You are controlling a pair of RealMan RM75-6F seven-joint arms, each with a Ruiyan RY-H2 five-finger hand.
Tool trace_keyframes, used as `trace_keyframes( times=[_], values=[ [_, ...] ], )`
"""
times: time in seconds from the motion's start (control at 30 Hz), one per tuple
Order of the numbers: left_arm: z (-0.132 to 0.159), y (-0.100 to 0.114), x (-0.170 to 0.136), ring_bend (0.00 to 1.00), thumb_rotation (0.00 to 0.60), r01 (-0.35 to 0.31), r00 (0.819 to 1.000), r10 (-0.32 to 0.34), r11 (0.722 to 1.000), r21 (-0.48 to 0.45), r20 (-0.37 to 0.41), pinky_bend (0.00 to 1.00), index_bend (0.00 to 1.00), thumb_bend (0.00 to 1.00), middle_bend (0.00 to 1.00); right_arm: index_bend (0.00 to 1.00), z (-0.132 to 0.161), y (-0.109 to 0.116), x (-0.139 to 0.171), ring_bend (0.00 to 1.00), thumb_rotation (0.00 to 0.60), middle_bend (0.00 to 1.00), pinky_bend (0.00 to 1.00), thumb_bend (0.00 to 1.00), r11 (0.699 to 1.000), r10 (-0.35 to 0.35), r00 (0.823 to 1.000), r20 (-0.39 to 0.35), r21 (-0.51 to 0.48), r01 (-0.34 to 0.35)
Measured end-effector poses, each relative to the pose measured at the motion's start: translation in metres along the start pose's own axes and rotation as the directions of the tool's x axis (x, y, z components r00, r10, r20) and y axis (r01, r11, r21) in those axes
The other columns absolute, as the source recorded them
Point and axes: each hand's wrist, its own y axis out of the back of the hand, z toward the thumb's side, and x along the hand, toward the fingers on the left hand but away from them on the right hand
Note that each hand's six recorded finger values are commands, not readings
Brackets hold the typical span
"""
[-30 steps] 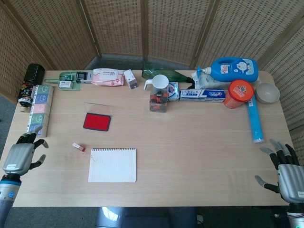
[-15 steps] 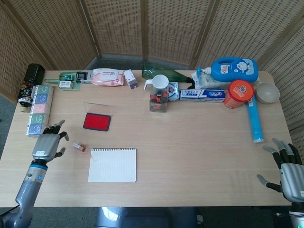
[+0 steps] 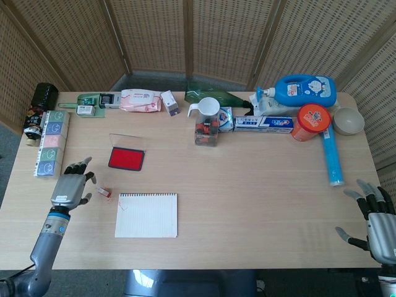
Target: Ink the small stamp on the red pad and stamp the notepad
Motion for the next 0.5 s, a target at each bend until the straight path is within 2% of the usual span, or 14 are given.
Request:
trace_keyframes(
  times=[0.5],
  values=[
    [0.011,-0.011,0.009,0.11,0.600,0.025,1.000,-0.025,0.999,0.024,0.001,0.11,0.46,0.27,0.00,0.22,-0.002,0.001,-0.001,0.04,0.600,0.08,0.00,0.07,1.000,-0.004,1.000,0.003,-0.004,0.004]
  ],
)
